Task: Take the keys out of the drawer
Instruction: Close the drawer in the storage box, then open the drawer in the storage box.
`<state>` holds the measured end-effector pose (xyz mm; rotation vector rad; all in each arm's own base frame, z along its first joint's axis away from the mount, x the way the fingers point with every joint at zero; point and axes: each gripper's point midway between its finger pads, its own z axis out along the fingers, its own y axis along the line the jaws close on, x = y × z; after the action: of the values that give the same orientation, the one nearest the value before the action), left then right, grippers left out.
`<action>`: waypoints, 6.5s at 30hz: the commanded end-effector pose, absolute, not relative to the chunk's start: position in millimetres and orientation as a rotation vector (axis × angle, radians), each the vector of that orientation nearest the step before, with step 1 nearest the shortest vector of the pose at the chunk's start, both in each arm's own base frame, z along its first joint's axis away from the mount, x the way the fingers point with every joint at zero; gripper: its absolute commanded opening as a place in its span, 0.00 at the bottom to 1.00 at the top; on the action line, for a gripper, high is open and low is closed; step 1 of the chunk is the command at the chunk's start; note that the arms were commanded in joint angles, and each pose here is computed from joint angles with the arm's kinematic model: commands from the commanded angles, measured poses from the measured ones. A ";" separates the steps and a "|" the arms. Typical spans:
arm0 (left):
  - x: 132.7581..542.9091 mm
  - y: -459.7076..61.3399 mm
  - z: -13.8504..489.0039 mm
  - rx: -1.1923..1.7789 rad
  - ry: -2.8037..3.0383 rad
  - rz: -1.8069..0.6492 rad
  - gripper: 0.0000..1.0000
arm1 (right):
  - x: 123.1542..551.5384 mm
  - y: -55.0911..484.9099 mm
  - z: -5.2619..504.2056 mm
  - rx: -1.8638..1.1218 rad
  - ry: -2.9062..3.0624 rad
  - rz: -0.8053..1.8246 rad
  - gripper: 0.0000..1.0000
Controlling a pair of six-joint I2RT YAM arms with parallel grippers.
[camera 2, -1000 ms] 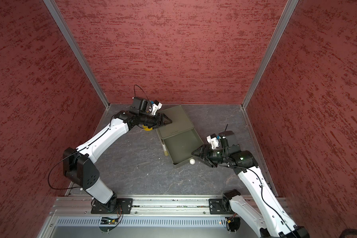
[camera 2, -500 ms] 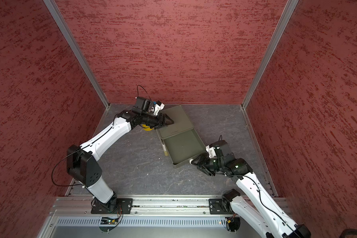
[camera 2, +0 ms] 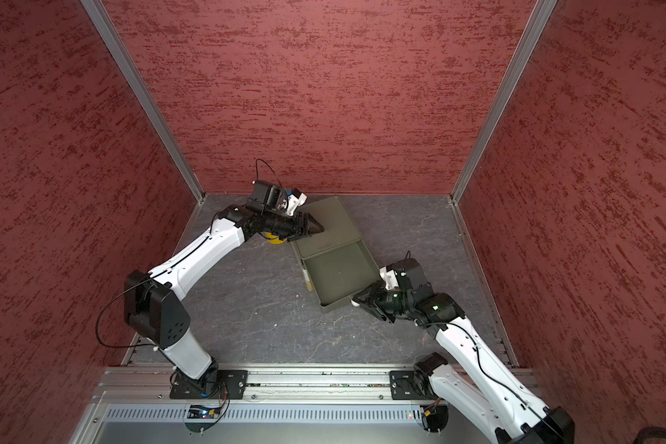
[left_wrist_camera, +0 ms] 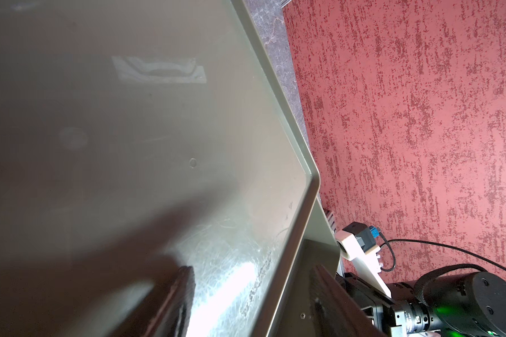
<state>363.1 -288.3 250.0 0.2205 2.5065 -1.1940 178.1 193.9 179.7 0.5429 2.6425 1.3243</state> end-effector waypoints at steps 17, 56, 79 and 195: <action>366.4 -285.5 235.8 0.243 2.556 -1.180 0.65 | 206.8 197.9 179.3 0.565 2.339 1.421 0.37; 363.5 -275.8 226.4 0.227 2.588 -1.161 0.66 | 255.3 217.8 174.7 0.518 2.330 1.327 0.29; 358.3 -273.3 222.9 0.221 2.597 -1.161 0.66 | 297.2 223.8 183.9 0.488 2.319 1.282 0.31; 351.7 -266.0 213.0 0.201 2.636 -1.162 0.65 | 324.7 264.5 129.1 0.504 2.369 1.530 0.43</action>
<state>363.5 -278.4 247.0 0.2648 2.4914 -1.2269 314.9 250.8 121.7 0.5816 2.4337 1.4891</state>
